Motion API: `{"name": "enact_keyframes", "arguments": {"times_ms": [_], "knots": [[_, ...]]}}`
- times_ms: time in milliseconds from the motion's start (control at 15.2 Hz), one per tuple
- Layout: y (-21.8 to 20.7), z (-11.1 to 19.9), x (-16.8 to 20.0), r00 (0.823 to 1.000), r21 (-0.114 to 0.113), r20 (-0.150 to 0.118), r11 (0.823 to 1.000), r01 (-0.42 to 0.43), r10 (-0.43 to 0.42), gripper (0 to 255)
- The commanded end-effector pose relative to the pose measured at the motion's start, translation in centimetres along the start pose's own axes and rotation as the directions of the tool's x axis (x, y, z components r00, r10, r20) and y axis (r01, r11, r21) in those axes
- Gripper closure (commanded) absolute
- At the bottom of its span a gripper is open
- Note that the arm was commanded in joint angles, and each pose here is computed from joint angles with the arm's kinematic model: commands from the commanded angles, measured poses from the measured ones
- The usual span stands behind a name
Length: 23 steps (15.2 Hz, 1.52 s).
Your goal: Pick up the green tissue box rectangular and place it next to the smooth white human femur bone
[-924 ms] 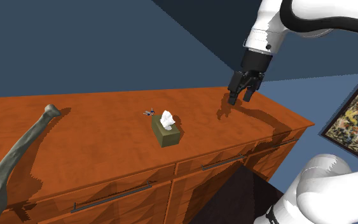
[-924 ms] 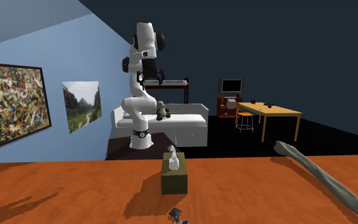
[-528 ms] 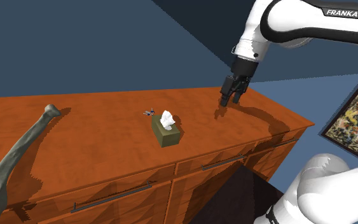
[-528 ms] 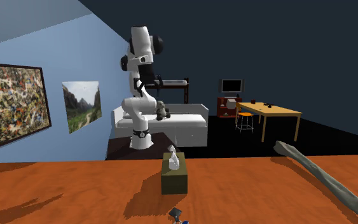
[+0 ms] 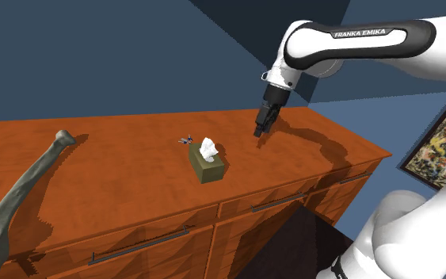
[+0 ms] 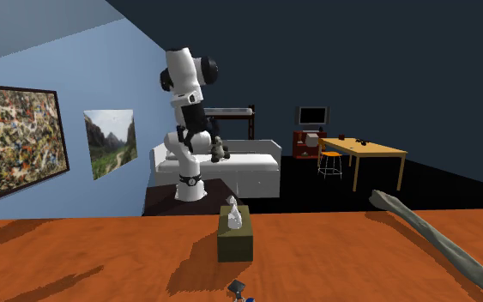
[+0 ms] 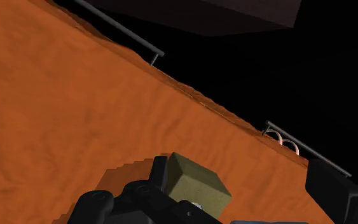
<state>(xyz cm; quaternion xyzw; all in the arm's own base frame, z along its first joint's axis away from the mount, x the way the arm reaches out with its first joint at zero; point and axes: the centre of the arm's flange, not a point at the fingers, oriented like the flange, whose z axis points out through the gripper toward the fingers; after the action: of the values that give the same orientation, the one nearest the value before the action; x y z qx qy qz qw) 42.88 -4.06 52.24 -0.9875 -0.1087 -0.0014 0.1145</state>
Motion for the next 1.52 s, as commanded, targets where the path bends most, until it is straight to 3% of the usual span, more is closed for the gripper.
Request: {"name": "enact_keyframes", "arguments": {"times_ms": [0,198,462,924,1452], "knots": [[1.6,1.4,2.0,0.998,0.022,-0.002,0.998,0.061,-0.061,0],[3.3,3.7,5.1,0.989,0.057,-0.005,0.988,0.146,-0.146,0],[4.9,6.7,9.5,0.966,0.103,-0.014,0.961,0.257,-0.257,0],[6.2,12.0,17.3,0.898,0.178,-0.041,0.882,0.437,-0.437,0],[5.5,15.9,17.2,0.898,0.178,-0.041,0.882,0.437,-0.437,0]]}}
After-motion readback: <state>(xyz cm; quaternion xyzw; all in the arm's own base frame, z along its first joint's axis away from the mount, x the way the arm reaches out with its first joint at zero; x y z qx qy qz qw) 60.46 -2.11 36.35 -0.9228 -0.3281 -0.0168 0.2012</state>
